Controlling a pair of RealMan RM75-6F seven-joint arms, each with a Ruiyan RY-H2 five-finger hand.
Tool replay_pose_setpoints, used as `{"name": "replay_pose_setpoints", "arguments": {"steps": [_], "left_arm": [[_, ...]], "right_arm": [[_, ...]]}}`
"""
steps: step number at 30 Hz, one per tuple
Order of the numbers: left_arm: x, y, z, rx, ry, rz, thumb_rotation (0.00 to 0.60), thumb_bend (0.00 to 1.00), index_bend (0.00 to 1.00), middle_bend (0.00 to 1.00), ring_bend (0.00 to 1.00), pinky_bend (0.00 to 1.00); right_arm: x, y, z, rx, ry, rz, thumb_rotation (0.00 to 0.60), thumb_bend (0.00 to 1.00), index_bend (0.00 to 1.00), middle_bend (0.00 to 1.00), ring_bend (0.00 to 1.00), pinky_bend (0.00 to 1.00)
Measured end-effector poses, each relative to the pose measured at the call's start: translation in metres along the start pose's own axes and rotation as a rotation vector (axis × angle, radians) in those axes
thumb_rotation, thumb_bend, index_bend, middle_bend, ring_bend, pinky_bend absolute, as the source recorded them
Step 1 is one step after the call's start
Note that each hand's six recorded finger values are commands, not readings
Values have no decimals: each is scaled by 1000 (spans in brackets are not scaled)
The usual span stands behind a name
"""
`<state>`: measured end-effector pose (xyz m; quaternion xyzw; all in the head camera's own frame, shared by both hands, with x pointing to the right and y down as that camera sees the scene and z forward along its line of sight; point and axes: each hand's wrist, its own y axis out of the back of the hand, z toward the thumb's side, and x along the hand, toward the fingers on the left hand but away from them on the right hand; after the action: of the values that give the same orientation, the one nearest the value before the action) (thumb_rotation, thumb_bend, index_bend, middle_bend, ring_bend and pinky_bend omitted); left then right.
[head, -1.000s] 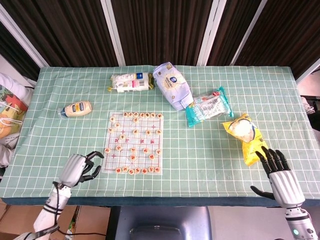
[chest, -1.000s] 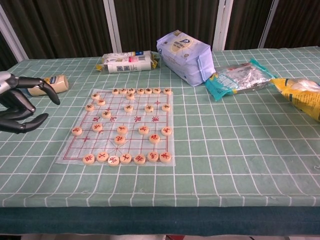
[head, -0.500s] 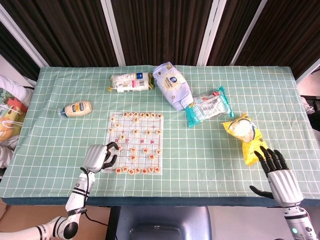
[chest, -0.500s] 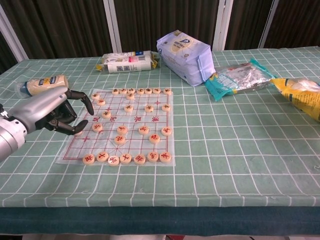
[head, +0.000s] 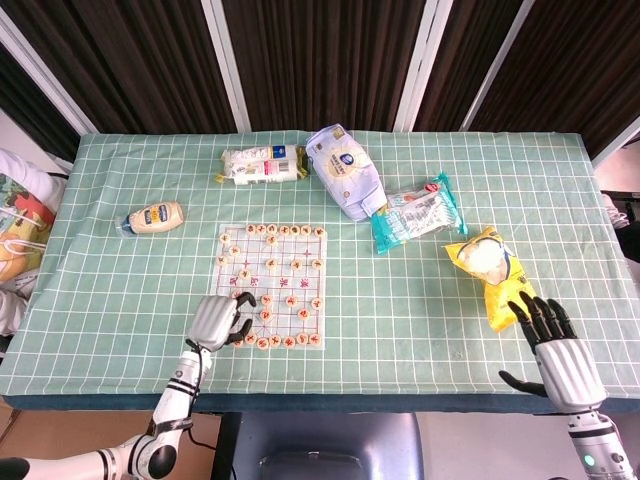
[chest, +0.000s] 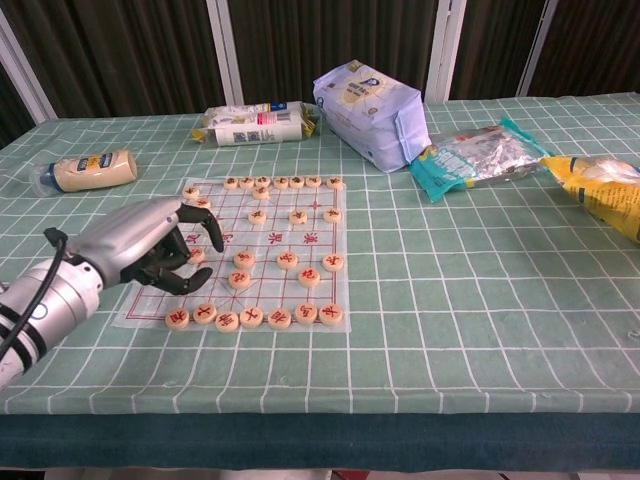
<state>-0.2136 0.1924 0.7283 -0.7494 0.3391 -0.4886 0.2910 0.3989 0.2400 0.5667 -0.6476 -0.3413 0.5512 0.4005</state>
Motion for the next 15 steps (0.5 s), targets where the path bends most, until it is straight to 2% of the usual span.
{"name": "replay_pose_setpoints", "arguments": {"steps": [15], "left_arm": [[13,-17,14,53,-13,-26,600,371,433,1000,1000,1000]], "right_arm": [[-1,0,-1,-6,0,3,532,201,0,0,0,0]]}}
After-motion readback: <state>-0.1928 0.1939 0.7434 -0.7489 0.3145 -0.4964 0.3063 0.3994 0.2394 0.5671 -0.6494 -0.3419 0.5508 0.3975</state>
